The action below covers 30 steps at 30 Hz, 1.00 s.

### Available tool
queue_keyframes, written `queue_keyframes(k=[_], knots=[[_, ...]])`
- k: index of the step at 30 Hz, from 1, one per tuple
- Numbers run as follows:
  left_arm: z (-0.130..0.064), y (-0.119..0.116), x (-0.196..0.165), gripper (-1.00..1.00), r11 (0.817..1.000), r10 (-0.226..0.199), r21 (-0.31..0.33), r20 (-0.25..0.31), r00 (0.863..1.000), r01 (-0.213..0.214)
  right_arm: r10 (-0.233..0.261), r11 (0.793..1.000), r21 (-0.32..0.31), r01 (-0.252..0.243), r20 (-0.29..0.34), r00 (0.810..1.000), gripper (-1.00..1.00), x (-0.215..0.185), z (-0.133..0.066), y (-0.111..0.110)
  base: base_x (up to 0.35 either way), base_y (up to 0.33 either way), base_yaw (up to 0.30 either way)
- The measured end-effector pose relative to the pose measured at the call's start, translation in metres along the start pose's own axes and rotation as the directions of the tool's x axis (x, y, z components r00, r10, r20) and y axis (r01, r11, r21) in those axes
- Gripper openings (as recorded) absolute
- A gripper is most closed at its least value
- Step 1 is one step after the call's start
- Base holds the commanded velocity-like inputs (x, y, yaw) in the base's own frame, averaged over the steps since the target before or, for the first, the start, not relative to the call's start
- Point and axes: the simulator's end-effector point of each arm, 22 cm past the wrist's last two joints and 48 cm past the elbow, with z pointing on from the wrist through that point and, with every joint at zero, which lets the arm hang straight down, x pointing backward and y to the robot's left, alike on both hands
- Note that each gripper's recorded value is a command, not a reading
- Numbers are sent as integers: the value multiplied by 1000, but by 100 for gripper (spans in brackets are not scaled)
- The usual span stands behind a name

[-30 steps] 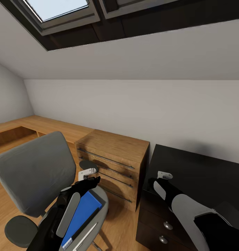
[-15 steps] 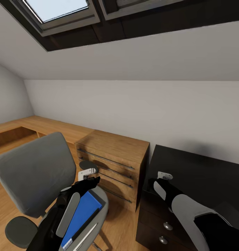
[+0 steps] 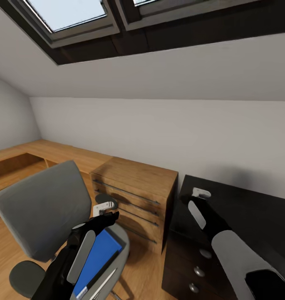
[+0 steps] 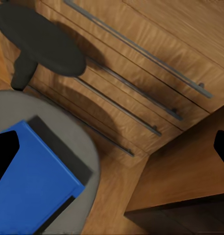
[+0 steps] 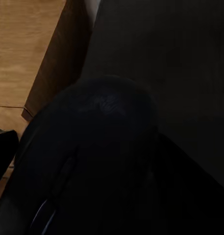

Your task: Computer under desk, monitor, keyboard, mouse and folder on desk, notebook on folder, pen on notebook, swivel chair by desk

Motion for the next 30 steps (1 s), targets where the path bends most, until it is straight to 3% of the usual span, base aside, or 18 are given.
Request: queue_keyframes(k=[4,10,19,30], knots=[[-3,-2,-5,100,1000,0,0,0,1000,0,8,999,48,-10,56,998,-100,-7,-35,-14,-298,0,0],[-8,-5,-12,100,1000,0,0,0,1000,0,16,1000,2,-17,120,993,-100,-16,-90,-9,-334,0,0],[-15,-9,-21,100,1000,0,-1,-4,1000,0,25,1000,-19,-23,128,991,-100,-23,-107,-1,-342,0,-16],[-10,-5,7,100,1000,7,-26,-97,995,-10,28,1000,-10,-27,132,991,-100,-38,-117,-4,-333,0,-109]])
